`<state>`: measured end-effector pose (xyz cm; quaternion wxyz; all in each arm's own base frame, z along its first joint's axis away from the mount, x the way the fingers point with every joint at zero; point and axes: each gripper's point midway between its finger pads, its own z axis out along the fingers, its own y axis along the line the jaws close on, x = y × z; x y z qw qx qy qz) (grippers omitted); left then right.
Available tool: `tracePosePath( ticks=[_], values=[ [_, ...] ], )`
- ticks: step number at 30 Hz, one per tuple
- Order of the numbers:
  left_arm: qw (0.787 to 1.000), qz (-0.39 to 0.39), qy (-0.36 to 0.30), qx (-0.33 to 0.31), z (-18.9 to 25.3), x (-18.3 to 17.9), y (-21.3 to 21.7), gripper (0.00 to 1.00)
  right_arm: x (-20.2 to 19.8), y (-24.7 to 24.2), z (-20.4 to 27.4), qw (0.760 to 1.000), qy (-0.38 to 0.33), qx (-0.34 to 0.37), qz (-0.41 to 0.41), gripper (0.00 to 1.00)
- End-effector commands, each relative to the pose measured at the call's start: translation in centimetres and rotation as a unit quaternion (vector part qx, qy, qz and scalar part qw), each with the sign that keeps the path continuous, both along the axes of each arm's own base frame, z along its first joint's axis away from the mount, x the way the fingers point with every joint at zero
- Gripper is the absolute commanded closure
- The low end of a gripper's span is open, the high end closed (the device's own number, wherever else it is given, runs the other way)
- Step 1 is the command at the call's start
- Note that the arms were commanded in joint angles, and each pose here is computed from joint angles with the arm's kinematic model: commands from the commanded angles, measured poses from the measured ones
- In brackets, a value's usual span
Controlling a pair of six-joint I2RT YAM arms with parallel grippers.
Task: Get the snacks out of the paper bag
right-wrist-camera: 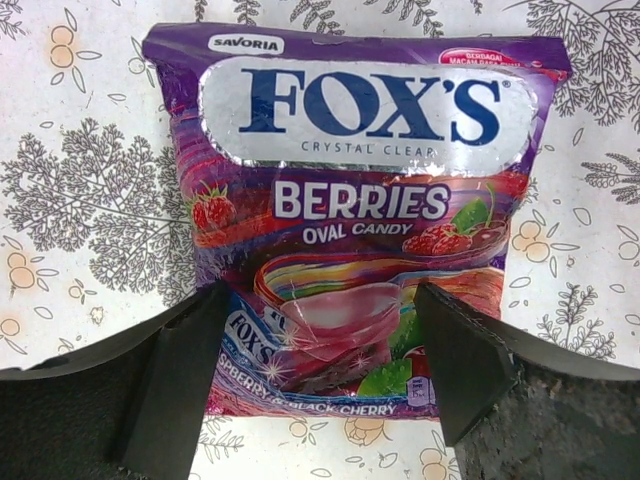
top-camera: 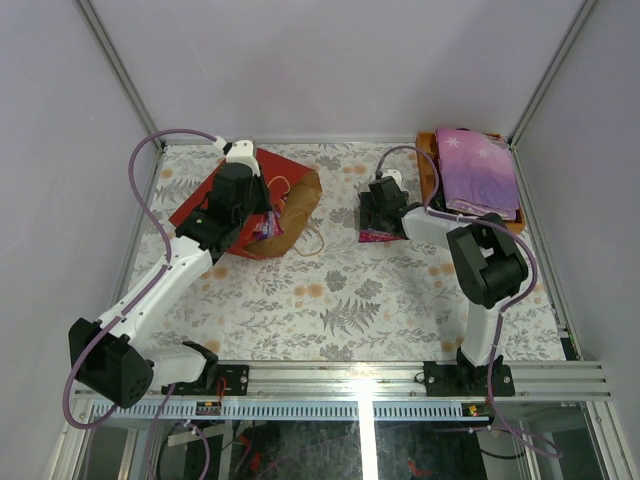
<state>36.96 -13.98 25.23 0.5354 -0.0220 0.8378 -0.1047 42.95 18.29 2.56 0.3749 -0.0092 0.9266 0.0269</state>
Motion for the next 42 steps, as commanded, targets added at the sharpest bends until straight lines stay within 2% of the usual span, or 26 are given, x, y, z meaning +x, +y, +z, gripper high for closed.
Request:
tracePosePath(
  ticks=[1,7,11,14,18,20,28,34,42],
  values=[
    [1.0,-0.002,-0.012,-0.004,0.9,0.1,-0.1,0.83,-0.1,-0.2,2.9,1.0,-0.013,0.002,0.003,0.17],
    [1.0,-0.003,-0.011,-0.004,0.9,0.1,-0.2,0.82,-0.2,-0.4,7.5,0.999,-0.051,0.019,-0.002,0.12],
    [1.0,-0.003,-0.011,-0.005,0.9,0.1,-0.2,0.79,-0.2,-1.2,8.5,0.998,-0.06,0.006,-0.016,0.15],
    [1.0,-0.003,-0.011,-0.007,0.9,0.0,-0.2,0.78,-0.1,-2.0,8.0,0.998,-0.046,-0.018,-0.032,0.22],
    [1.0,-0.004,-0.009,-0.009,0.8,-0.1,-0.2,0.77,0.1,-1.7,6.1,0.999,-0.021,-0.024,-0.031,0.47],
    [1.0,-0.004,-0.008,-0.008,0.6,-0.2,-0.2,0.77,0.2,-1.4,5.2,0.999,-0.012,-0.021,-0.031,0.53],
    [1.0,0.0,-0.008,-0.006,0.5,-0.3,0.0,0.77,1.4,-0.6,1.9,0.999,0.025,-0.025,-0.026,0.53],
    [1.0,0.0,-0.003,-0.006,0.0,-0.4,0.0,0.77,3.2,-1.8,0.1,0.997,0.05,-0.021,-0.045,0.53],
    [1.0,0.004,-0.002,-0.002,-0.3,-0.2,0.1,0.77,7.0,-3.3,0.6,0.997,0.057,-0.031,-0.041,0.53]
  ],
)
